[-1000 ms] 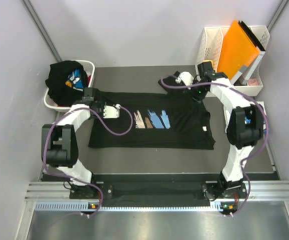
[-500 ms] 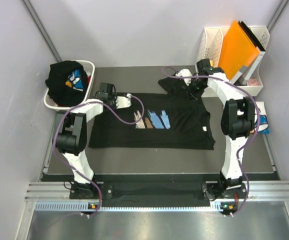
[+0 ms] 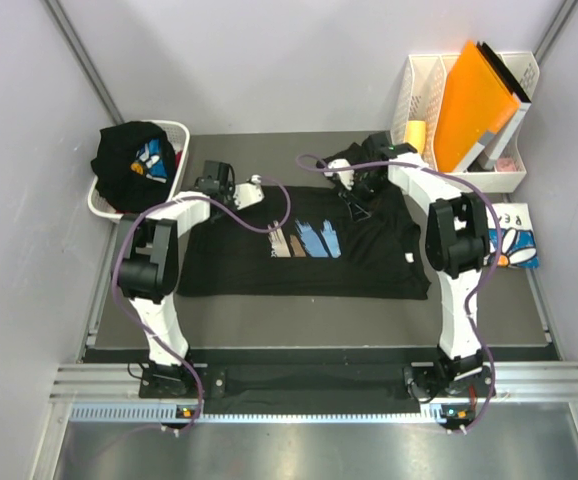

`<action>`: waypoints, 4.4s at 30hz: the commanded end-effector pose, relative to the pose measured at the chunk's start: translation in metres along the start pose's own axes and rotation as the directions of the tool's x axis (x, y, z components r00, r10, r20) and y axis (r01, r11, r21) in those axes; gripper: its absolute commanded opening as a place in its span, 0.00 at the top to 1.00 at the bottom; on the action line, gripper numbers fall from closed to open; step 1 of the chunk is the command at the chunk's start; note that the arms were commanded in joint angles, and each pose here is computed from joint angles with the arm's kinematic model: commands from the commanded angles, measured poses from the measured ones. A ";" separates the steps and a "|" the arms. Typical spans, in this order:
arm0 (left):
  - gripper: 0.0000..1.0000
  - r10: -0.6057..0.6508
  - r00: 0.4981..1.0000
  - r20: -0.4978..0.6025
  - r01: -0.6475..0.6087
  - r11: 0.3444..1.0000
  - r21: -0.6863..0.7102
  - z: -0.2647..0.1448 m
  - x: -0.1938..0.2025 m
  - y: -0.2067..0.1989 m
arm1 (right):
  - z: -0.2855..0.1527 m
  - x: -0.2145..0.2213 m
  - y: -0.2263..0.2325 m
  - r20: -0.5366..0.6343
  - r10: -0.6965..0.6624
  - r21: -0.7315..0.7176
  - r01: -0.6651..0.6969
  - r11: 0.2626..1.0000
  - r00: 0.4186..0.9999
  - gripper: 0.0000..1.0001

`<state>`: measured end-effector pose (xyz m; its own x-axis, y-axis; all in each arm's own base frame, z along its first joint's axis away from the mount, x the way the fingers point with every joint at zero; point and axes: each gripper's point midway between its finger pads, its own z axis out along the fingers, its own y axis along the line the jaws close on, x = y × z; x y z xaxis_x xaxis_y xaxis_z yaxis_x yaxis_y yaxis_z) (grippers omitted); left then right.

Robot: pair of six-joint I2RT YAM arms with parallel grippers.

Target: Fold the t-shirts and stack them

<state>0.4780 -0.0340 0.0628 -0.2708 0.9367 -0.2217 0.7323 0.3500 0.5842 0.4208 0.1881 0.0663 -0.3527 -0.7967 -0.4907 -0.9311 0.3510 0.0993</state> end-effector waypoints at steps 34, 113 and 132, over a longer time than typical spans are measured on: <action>1.00 -0.052 0.987 -0.150 0.069 0.992 0.109 0.022 0.017 -0.041 | 0.047 -0.034 -0.002 0.035 -0.102 0.015 0.101 0.995 0.994 0.64; 0.96 -0.062 0.992 -0.111 0.073 0.992 0.106 0.006 -0.012 -0.046 | -0.029 0.005 -0.104 0.124 0.189 0.336 -0.221 0.916 0.974 0.44; 1.00 -0.042 0.991 -0.126 0.062 0.986 0.153 0.024 -0.014 -0.060 | -0.036 0.046 -0.064 0.008 0.247 0.243 -0.242 0.939 0.969 0.49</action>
<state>0.4518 -0.0567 0.0251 -0.3880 0.9145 -0.1147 0.7824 0.3926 0.4835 0.4713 0.1163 0.0468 -0.5787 -0.6900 -0.4348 -0.7644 0.6447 -0.0058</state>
